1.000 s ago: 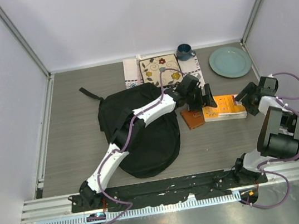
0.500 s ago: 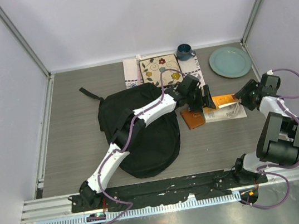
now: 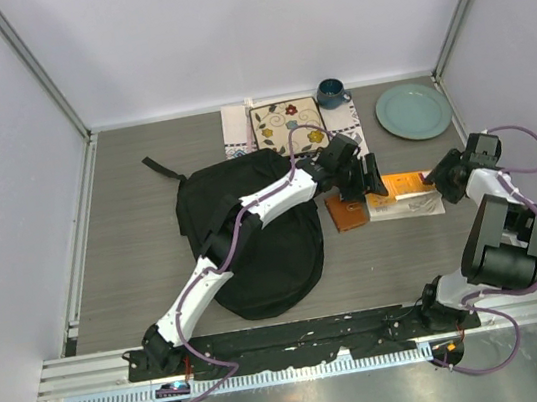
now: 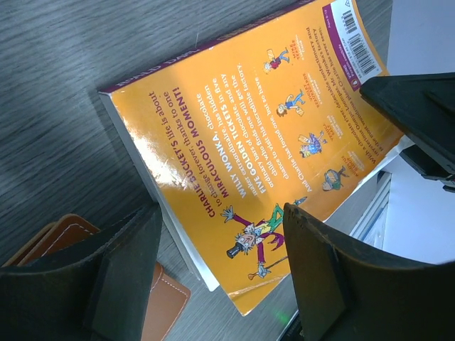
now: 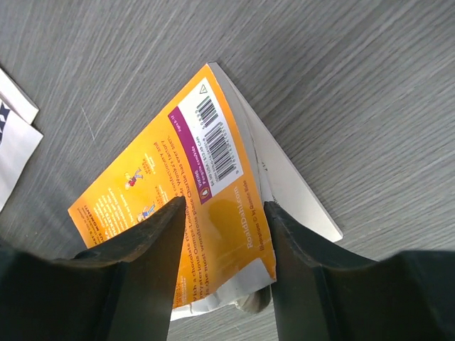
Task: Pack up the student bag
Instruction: Pick up the book from the center of the board.
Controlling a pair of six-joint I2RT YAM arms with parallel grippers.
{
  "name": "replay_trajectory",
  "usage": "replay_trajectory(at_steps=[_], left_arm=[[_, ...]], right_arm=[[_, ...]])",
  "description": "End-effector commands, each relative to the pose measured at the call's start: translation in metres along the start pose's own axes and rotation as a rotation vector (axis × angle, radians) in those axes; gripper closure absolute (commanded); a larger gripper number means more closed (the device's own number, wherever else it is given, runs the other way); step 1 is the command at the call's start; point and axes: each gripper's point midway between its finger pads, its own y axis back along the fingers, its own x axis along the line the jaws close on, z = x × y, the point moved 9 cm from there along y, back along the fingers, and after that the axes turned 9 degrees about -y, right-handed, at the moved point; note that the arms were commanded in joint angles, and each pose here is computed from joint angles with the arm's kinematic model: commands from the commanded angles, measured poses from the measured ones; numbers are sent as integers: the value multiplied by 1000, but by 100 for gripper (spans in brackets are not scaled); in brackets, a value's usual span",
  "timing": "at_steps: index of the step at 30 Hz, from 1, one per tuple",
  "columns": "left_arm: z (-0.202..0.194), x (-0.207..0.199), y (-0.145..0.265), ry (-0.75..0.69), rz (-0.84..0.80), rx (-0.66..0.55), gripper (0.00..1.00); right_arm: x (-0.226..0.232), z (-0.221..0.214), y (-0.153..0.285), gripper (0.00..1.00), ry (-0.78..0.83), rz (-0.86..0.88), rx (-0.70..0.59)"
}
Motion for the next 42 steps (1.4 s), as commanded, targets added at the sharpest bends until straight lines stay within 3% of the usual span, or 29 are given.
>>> replay_trajectory(at_steps=[1,7,12,13,16,22,32,35,42], left_arm=[[-8,-14,-8,-6,-82,37,28],[-7,-15,-8,-5,-96,42,28],[-7,-18,-10,-3,-123,55,29],[-7,-18,-10,-3,-125,55,29],[-4,-22,-7,-10,-133,49,30],[11,-42,21,-62,-137,-18,24],[39,-90,136,-214,-68,-261,7],[32,-89,169,-218,-39,-312,5],[15,-93,262,-209,-118,-506,0]], right_arm=[[4,-6,2,46,25,-14,85],[5,-11,-1,53,23,18,124],[11,-14,-2,75,11,81,167],[12,-12,0,86,14,80,158],[14,-7,7,100,16,64,118],[28,12,39,100,11,65,-17],[57,38,140,100,35,163,-251],[69,37,166,100,64,253,-260],[103,18,212,100,118,638,-105]])
